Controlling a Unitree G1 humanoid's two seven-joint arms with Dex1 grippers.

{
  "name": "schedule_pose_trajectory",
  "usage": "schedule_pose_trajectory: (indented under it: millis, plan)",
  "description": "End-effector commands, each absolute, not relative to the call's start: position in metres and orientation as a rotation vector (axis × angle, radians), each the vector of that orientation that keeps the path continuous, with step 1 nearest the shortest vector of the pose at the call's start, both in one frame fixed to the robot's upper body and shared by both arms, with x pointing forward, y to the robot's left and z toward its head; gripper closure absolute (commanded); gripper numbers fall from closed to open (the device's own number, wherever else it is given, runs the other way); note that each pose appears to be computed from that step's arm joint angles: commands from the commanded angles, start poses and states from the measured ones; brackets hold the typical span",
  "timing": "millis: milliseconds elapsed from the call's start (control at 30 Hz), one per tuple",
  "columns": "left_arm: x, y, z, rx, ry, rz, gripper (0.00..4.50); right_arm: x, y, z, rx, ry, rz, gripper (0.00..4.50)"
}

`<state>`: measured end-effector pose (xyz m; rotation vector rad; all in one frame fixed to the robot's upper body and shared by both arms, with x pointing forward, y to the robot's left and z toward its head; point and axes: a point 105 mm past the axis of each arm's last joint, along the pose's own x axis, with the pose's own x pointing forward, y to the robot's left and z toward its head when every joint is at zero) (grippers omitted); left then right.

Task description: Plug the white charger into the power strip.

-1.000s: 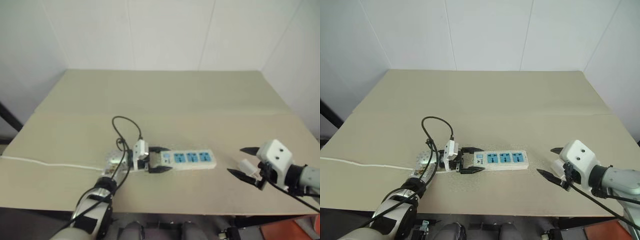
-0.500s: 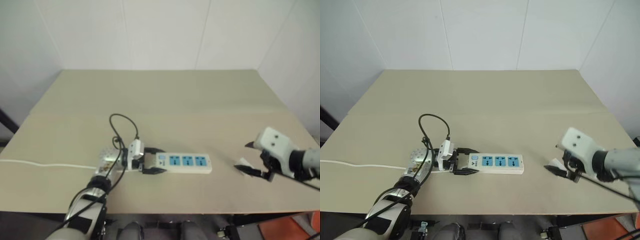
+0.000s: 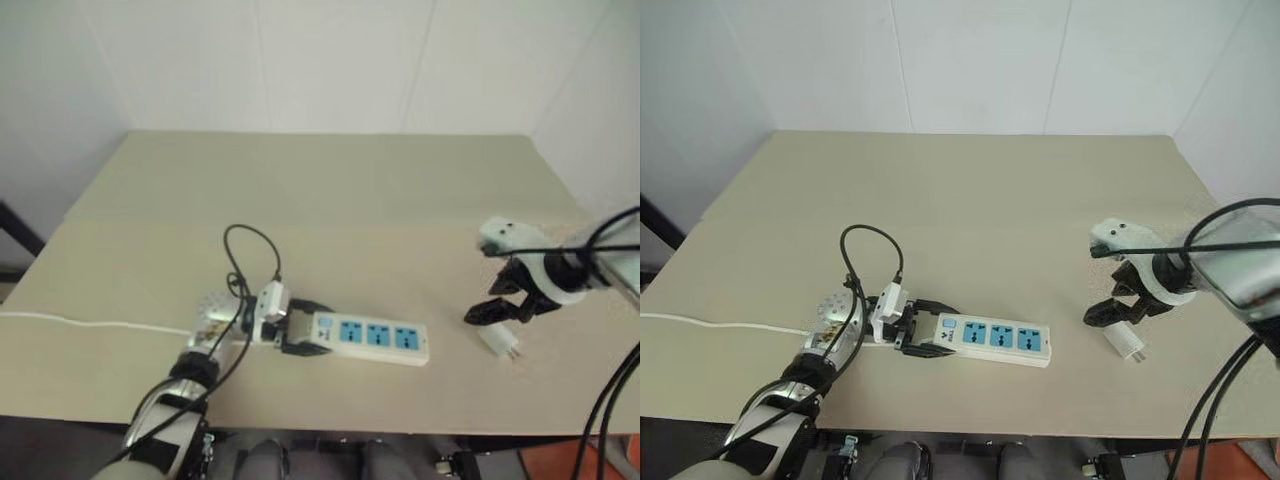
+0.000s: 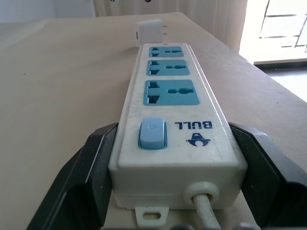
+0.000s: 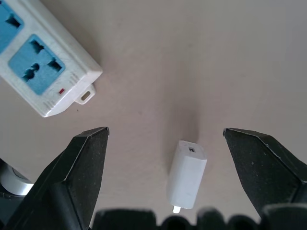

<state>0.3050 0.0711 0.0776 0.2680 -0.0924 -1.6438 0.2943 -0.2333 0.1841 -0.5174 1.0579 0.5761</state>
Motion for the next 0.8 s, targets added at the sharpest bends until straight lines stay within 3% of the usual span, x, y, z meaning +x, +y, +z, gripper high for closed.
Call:
schedule_pose_trajectory:
  millis: [33,800]
  plan:
    - [0.297,0.068,0.068,0.277,-0.066,-1.662,1.24,0.299,-0.238,0.184,-0.517,1.081,0.523,0.00]
    - [0.297,0.069,0.065,0.301,-0.054,-1.661,1.24,0.306,-0.271,0.139,-0.393,1.214,0.383,0.00]
